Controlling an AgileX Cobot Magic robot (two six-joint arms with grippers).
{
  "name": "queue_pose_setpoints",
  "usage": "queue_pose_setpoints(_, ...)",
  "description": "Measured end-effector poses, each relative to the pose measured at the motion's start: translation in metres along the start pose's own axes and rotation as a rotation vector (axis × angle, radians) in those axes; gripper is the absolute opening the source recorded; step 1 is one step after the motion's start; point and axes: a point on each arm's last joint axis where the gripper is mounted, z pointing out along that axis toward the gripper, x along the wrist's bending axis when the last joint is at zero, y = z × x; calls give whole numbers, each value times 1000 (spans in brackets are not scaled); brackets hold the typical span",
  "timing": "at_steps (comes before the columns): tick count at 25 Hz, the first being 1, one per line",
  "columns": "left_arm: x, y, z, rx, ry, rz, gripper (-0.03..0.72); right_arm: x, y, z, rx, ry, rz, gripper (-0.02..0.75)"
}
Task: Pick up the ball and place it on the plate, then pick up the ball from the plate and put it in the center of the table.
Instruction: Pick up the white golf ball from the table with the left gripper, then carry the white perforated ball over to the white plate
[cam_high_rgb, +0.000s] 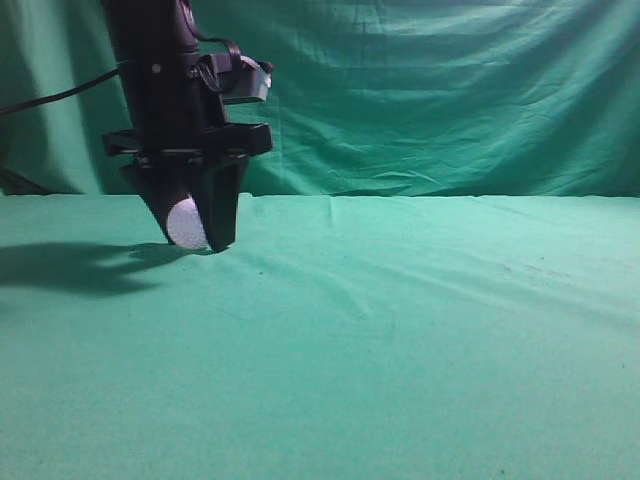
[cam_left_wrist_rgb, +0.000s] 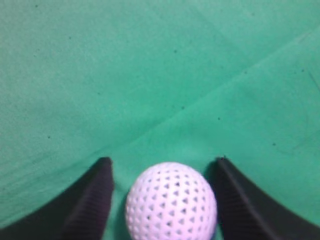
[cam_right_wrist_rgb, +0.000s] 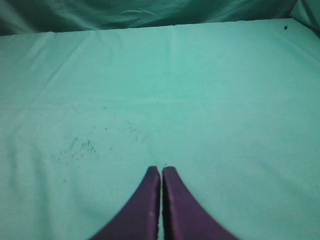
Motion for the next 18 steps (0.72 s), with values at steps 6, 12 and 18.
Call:
queue_pose_setpoints(6, 1, 16, -17, 9, 1, 9, 300, 0, 0, 0, 0, 0, 0, 0)
queue_pose_setpoints(12, 3, 21, -89, -59, 68, -33, 300, 0, 0, 0, 0, 0, 0, 0)
queue_pose_setpoints(18, 12, -19, -147, -82, 234, -78, 300, 0, 0, 0, 0, 0, 0, 0)
